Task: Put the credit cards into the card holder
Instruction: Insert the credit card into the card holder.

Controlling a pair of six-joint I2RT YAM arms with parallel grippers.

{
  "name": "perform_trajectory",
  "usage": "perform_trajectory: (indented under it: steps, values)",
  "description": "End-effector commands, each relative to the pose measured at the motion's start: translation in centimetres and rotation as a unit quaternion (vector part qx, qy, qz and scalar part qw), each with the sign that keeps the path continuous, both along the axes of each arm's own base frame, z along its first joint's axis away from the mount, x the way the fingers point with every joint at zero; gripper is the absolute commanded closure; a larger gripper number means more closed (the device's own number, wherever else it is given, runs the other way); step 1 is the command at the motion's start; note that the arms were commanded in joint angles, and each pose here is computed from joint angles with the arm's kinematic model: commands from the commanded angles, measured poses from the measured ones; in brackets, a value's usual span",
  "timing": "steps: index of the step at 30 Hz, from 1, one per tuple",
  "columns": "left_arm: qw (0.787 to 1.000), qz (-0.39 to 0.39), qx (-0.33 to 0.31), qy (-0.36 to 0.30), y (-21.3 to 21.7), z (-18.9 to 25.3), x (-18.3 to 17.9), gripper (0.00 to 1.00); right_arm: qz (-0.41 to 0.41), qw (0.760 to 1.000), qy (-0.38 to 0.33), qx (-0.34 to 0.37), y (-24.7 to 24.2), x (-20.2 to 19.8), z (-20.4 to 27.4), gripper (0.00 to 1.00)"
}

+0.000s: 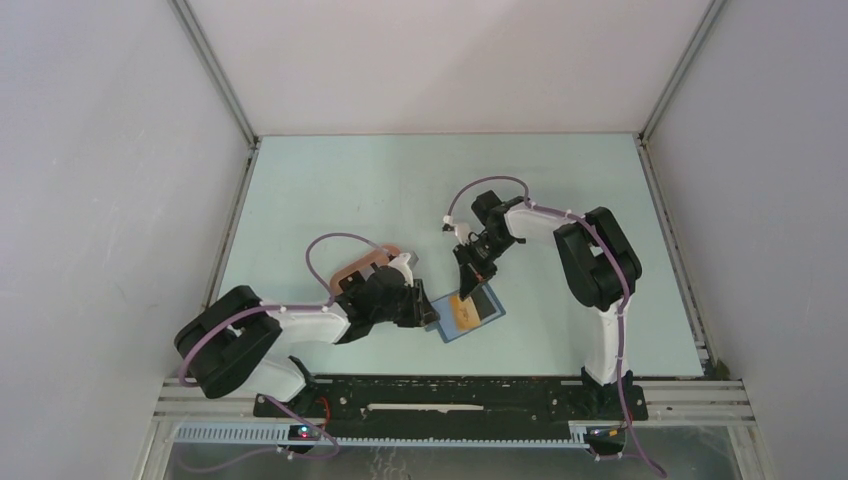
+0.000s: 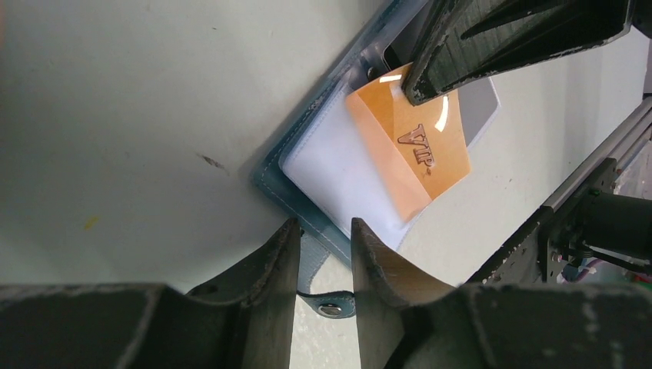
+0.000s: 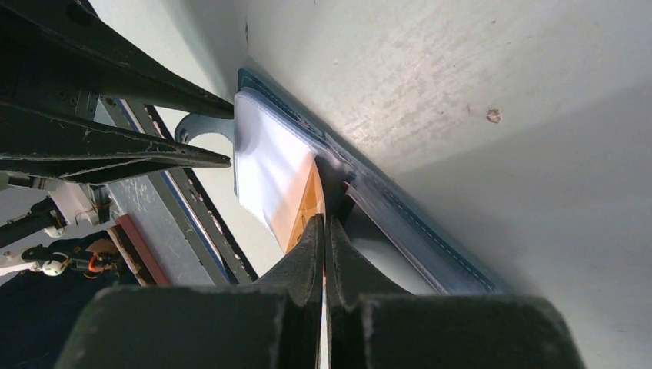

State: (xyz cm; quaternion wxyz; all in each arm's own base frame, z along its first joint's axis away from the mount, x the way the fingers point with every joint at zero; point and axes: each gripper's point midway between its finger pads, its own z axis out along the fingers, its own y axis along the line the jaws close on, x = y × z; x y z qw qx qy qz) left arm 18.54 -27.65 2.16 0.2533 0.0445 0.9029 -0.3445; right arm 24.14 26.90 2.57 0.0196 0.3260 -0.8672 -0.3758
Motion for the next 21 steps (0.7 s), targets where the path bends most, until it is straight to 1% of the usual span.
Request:
perform_trajectory:
  steps: [1, 9, 16, 21]
  values:
    - [1.000, 0.000, 0.020, 0.015, 0.5, -1.3, -0.5, 0.64, 0.004, 1.000, -0.021, -0.017, 0.4, 0.5, -0.5, 1.00]
    - [1.000, 0.000, 0.021, 0.017, 0.4, -1.4, -0.5, 0.65, 0.004, 1.000, -0.005, 0.000, 1.1, 0.3, -0.2, 1.00]
    - [1.000, 0.001, 0.019, 0.015, 0.4, -1.3, -0.4, 0.65, 0.013, 1.000, -0.018, 0.001, 1.1, 0.3, 0.3, 0.82]
    - [1.000, 0.003, 0.017, 0.012, 0.5, -1.1, -0.4, 0.65, 0.024, 0.999, -0.038, -0.004, 1.3, 0.3, 0.7, 0.77]
